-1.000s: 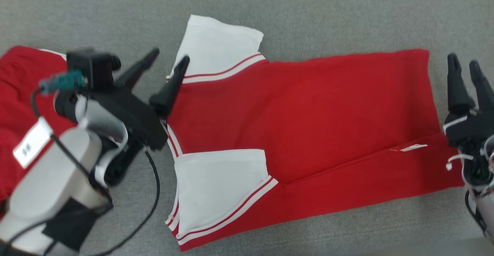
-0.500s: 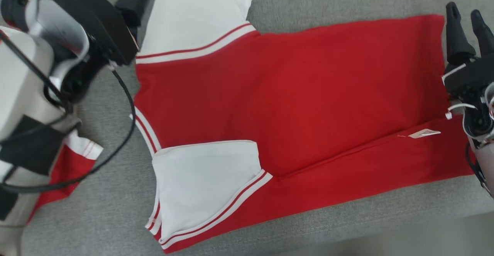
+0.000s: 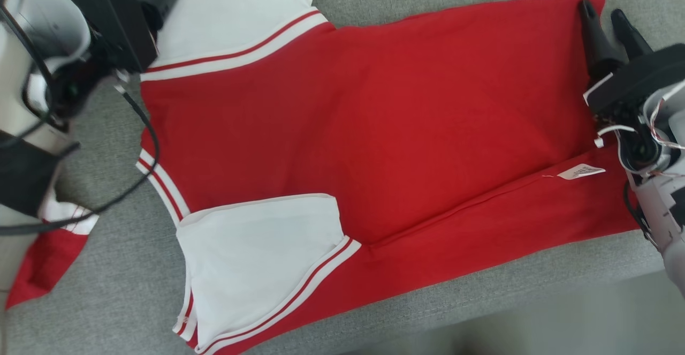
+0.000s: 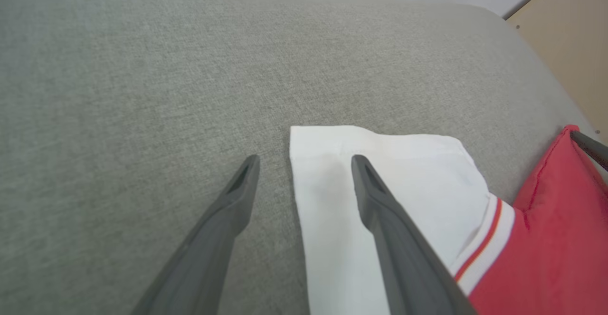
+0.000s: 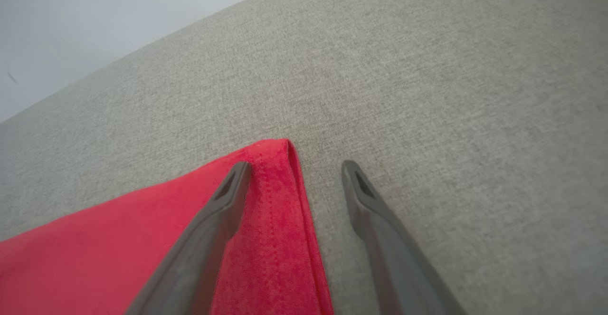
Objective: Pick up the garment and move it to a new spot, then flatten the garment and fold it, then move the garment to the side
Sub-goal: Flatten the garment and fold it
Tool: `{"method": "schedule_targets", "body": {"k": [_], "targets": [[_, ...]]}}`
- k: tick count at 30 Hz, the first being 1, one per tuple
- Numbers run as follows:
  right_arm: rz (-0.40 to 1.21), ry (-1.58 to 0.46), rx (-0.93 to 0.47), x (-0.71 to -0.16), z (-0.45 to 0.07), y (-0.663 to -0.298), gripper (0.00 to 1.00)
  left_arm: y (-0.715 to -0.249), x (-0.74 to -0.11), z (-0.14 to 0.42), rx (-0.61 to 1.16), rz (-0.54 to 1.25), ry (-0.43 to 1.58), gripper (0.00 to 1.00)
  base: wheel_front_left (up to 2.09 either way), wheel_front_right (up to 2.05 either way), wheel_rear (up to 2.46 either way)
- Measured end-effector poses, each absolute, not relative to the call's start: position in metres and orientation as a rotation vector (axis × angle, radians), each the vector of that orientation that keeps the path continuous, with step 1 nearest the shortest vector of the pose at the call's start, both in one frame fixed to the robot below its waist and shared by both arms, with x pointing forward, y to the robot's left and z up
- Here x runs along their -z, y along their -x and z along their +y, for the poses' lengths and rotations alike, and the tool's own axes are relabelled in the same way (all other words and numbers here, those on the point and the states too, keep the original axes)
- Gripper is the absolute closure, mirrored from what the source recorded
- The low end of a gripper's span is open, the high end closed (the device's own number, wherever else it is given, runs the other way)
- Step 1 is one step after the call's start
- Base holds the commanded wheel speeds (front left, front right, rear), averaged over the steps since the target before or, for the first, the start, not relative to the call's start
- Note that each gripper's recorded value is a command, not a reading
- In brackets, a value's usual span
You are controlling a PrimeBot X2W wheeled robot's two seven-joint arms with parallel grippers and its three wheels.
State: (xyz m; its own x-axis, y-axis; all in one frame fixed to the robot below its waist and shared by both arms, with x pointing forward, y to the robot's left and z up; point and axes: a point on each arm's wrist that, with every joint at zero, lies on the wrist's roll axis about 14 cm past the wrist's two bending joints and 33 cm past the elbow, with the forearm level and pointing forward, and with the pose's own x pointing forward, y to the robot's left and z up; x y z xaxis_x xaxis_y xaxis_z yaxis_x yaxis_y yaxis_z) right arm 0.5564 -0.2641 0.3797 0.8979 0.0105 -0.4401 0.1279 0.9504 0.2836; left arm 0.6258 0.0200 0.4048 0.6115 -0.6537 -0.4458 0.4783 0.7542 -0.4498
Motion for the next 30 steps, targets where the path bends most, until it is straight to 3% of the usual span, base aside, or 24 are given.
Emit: {"method": "schedule_targets", "body": {"k": [6,17,18,21,22,23,24,25,30], "targets": [[0.455,-0.321,0.041,-0.377,-0.254,-0.568,0.0,-0.645,-0.398,0.028,0.637,0.655,0.292,0.0,0.0,0.0,0.0],[0.494,-0.313,0.046,-0.367,-0.259,-0.564,0.0,-0.634,-0.389,-0.004,0.722,0.738,0.355,0.0,0.0,0.0,0.0],[0.497,-0.313,0.043,-0.367,-0.259,-0.564,0.0,-0.632,-0.388,-0.004,0.728,0.748,0.349,0.27,0.0,0.0,0.0],[0.505,-0.308,0.042,-0.366,-0.258,-0.564,0.0,-0.629,-0.386,-0.004,0.738,0.772,0.337,0.73,0.0,0.0,0.0],[0.508,-0.306,0.04,-0.365,-0.258,-0.563,0.32,-0.628,-0.385,-0.004,0.741,0.78,0.335,0.95,0.0,0.0,0.0],[0.509,-0.306,0.038,-0.365,-0.258,-0.563,0.55,-0.627,-0.385,-0.004,0.742,0.783,0.336,1.0,0.0,0.0,0.0],[0.511,-0.304,0.039,-0.365,-0.258,-0.563,0.71,-0.626,-0.385,-0.004,0.744,0.789,0.335,1.0,0.0,0.0,0.0],[0.514,-0.303,0.041,-0.365,-0.259,-0.562,1.0,-0.625,-0.385,-0.004,0.746,0.796,0.333,1.0,0.0,0.0,0.0],[0.524,-0.3,0.032,-0.364,-0.256,-0.56,1.0,-0.618,-0.39,-0.006,0.761,0.809,0.32,1.0,0.0,0.0,0.0]]}}
